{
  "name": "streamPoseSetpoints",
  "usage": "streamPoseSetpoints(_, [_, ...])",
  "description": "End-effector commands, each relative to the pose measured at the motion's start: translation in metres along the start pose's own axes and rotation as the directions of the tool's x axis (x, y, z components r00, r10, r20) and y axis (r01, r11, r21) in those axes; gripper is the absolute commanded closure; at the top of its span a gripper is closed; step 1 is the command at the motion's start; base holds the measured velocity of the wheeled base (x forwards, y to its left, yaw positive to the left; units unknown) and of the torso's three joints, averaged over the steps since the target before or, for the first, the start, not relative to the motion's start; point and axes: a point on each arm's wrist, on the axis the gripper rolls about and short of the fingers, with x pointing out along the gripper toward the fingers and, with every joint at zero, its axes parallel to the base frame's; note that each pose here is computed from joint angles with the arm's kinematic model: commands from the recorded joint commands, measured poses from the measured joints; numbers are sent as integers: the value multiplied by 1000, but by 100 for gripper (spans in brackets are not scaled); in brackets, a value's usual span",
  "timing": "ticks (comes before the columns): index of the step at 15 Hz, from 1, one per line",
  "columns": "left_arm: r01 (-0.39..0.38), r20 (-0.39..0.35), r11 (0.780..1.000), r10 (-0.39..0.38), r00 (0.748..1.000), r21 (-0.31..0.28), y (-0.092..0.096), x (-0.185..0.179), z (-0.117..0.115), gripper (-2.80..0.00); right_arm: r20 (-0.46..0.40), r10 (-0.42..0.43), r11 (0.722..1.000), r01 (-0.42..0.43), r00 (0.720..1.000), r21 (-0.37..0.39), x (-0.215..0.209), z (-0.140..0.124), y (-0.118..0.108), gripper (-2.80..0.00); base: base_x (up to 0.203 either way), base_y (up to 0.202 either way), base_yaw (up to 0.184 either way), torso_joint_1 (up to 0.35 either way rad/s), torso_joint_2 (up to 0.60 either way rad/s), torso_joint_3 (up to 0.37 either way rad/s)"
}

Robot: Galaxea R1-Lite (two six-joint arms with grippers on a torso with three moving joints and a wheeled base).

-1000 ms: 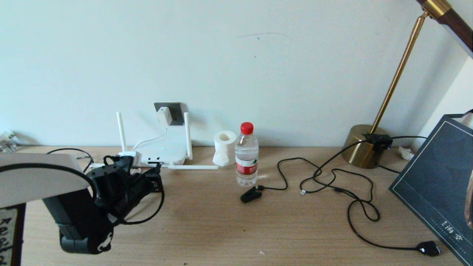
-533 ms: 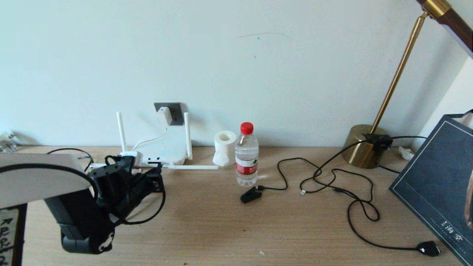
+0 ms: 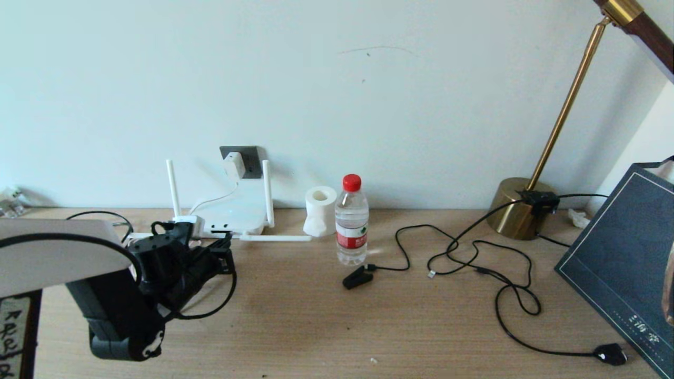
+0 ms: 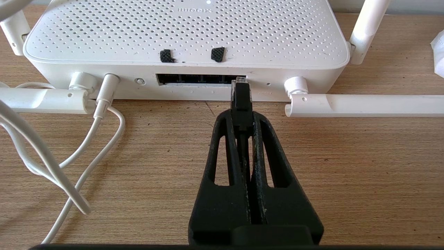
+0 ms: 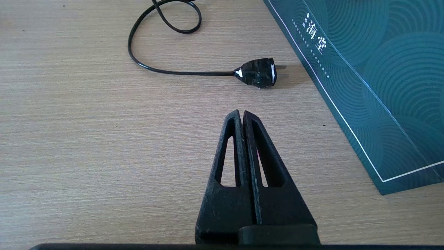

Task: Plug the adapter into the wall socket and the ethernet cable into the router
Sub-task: Plug cable into router interface

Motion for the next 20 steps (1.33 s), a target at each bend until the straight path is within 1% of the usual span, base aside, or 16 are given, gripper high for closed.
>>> streamPoseSetpoints(1, [0, 9, 1000, 0, 1000, 0, 0, 1, 0, 0, 0, 1, 1000, -1, 1000, 0, 0, 0, 0, 0, 0, 0, 0, 0, 0, 0])
streamPoseSetpoints(20, [-7, 1, 1000, 7, 1000, -3, 3, 1, -2, 0, -1, 1, 1000, -1, 1000, 0, 0, 0, 0, 0, 0, 0, 0, 0, 0, 0])
